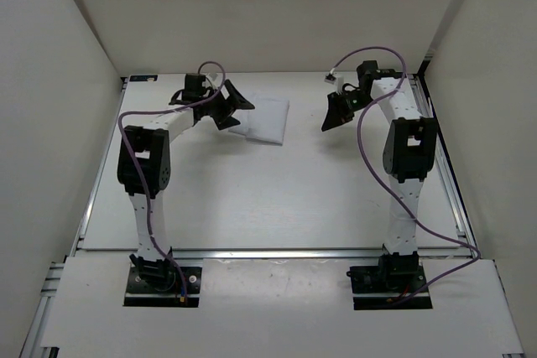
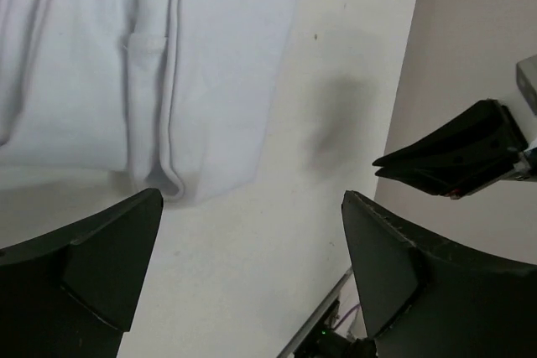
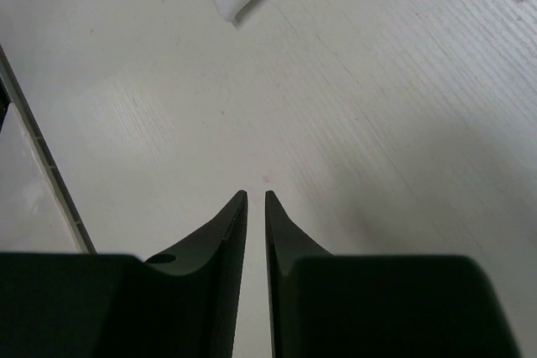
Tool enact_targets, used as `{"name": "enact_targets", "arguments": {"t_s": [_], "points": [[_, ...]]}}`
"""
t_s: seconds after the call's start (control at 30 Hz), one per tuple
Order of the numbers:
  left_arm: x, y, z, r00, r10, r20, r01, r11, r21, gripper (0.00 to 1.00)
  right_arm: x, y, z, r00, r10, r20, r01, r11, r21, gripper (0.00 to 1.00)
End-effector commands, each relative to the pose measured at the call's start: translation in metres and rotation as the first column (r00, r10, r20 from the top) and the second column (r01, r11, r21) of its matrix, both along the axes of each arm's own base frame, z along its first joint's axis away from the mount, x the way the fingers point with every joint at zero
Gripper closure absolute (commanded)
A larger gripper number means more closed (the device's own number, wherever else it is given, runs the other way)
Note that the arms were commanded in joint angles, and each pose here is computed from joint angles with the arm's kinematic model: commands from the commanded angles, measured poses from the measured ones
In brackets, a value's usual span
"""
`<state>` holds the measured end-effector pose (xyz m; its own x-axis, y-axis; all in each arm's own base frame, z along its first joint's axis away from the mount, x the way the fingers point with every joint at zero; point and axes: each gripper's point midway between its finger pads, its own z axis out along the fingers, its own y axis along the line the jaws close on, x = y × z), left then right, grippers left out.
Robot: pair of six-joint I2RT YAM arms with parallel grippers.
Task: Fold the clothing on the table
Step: Fold the skirt
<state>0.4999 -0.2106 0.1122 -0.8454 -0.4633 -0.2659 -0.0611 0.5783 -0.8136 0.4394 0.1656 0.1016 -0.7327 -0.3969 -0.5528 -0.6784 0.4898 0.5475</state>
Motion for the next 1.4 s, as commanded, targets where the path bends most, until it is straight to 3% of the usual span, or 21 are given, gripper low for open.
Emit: {"name": "enact_targets", "arguments": {"t_s": [0.0, 0.13, 0.5, 0.8, 1.13, 1.37], "points": [[-0.008, -0.012, -0.003, 1.0, -0.02, 0.022, 0.018, 0.997, 0.075, 0.01, -0.001, 0.004, 0.013, 1.0, 0.01, 0.019, -0.011, 1.0, 0.021, 0.81], [0.002, -0.016, -0.013, 0.997, -0.069, 0.025, 0.06, 0.965, 0.255, 0.01, 0.0, 0.0, 0.013, 1.0, 0.004, 0.02, -0.004, 1.0, 0.019, 0.81], [0.023, -0.009, -0.026, 0.998, -0.056, 0.029, 0.042, 0.936, 0.349, 0.01, 0.001, -0.006, 0.013, 1.0, -0.014, 0.011, 0.014, 1.0, 0.017, 0.81], [0.042, -0.007, -0.035, 0.999, -0.034, 0.027, 0.022, 0.932, 0.361, 0.02, 0.005, -0.014, 0.015, 0.999, -0.028, 0.026, 0.028, 1.0, 0.008, 0.82], [0.067, -0.034, -0.033, 0.997, -0.062, 0.045, 0.045, 0.946, 0.322, 0.08, 0.005, -0.023, 0.01, 0.999, -0.045, 0.017, 0.045, 0.999, -0.002, 0.82], [0.059, -0.05, -0.043, 0.994, -0.103, 0.022, 0.09, 0.942, 0.322, 0.13, 0.008, -0.027, 0.01, 0.998, -0.05, 0.031, 0.051, 0.999, -0.015, 0.82]]}}
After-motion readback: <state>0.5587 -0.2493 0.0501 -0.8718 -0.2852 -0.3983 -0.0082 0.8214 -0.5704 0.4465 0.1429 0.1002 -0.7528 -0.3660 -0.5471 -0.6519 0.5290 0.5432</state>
